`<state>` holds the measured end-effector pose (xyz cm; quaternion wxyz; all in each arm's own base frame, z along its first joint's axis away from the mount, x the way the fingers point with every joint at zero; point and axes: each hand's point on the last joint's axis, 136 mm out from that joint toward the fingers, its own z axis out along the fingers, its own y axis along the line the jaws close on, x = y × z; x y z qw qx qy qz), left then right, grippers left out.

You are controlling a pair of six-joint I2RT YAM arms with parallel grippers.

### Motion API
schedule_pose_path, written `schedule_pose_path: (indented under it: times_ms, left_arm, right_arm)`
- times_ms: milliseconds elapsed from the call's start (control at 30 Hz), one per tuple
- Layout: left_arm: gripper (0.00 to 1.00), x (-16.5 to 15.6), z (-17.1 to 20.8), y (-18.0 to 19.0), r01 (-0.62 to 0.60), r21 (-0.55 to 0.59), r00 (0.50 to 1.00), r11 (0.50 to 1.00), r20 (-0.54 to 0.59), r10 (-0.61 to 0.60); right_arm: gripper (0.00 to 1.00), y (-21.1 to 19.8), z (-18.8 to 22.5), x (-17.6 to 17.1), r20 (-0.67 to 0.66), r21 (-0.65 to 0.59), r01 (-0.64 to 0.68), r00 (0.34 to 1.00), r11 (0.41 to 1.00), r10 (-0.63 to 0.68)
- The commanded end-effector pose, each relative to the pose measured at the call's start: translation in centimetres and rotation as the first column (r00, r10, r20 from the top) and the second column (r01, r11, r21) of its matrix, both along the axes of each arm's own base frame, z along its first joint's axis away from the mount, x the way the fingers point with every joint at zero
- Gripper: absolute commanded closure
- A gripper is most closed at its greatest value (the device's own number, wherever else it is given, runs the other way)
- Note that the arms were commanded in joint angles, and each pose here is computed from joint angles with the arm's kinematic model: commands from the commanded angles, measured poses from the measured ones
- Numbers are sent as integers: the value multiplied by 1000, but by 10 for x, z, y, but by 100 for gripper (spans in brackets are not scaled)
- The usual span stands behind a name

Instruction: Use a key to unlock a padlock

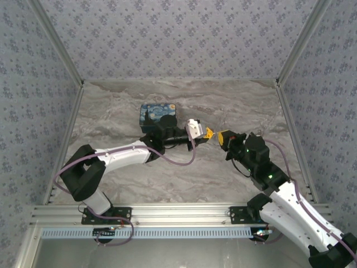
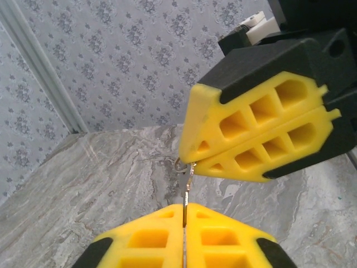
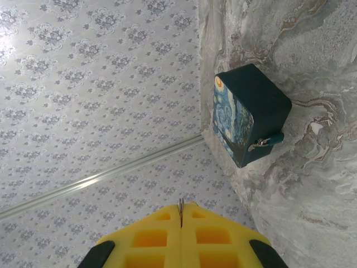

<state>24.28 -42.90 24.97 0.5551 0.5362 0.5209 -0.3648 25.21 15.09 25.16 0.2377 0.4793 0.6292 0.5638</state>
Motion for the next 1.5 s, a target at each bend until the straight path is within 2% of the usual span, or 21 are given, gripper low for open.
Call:
schedule_pose_path:
  times_ms: [0, 133, 233, 267, 333, 433, 533, 633, 733, 833, 933, 1000, 1100, 1233, 1333, 1433, 1467]
  left_arm:
    - [98, -1, 15, -3, 6, -14, 1000, 1000, 29, -5]
    - [100, -3, 14, 0, 5, 7, 999, 1000, 33, -5]
    - [100, -2, 13, 3, -1, 15, 1000, 1000, 29, 1]
    - [100, -1, 12, 5, -4, 17, 1000, 1000, 26, 4]
    - [100, 1, 12, 8, -14, 13, 1000, 1000, 11, 14]
    - [100, 7, 14, 18, -38, 21, 999, 999, -19, 39]
    - [100, 17, 12, 31, -93, 70, 994, 993, -42, 97]
    - [100, 20, 5, 47, -129, 142, 988, 981, -72, 140]
    - [100, 22, 0, 65, -167, 223, 976, 961, -103, 193]
    - [100, 17, -5, 84, -193, 320, 957, 927, -147, 250]
    - [100, 7, -6, 100, -192, 400, 928, 896, -223, 298]
    - [100, -1, -6, 111, -191, 446, 902, 875, -272, 335]
    - [100, -13, -5, 126, -179, 508, 870, 842, -319, 377]
    - [100, -28, 6, 138, -136, 555, 853, 821, -356, 382]
    - [100, -39, 18, 141, -91, 569, 853, 818, -380, 359]
    - [100, -49, 30, 143, -44, 581, 851, 813, -405, 335]
    - [100, -52, 31, 144, -31, 588, 847, 808, -413, 333]
  right_arm:
    - [100, -5, 11, -2, 9, 8, 28, 1000, 1000, -28]
    - [99, -9, 9, -3, 7, -10, 40, 999, 999, -40]
    - [86, -15, 8, -6, 22, -38, 58, 998, 998, -58]
    - [78, -18, 9, -6, 30, -46, 66, 997, 997, -65]
    - [67, -23, 12, -7, 61, -84, 75, 996, 994, -70]
    - [50, -35, 13, -12, 92, -205, 90, 993, 975, -73]
    - [35, -49, 9, -19, 121, -377, 90, 991, 922, -48]
    - [24, -59, 16, -20, 212, -538, 108, 977, 836, 10]
    - [11, -55, 30, -19, 306, -696, 107, 939, 710, 159]
    - [3, -40, 41, -21, 351, -830, 102, 859, 548, 372]
    - [0, -11, 42, -31, 345, -916, 104, 699, 388, 627]
    - [0, 8, 36, -41, 318, -942, 103, 573, 319, 755]
    - [0, 30, 24, -56, 273, -962, 130, 389, 241, 880]
    - [2, 50, 13, -70, 249, -955, 211, 183, 209, 951]
    - [1, 63, 17, -75, 296, -922, 282, 62, 267, 953]
    - [2, 75, 18, -73, 342, -900, 286, 0, 328, 940]
    - [6, 80, 17, -73, 344, -902, 269, -25, 337, 939]
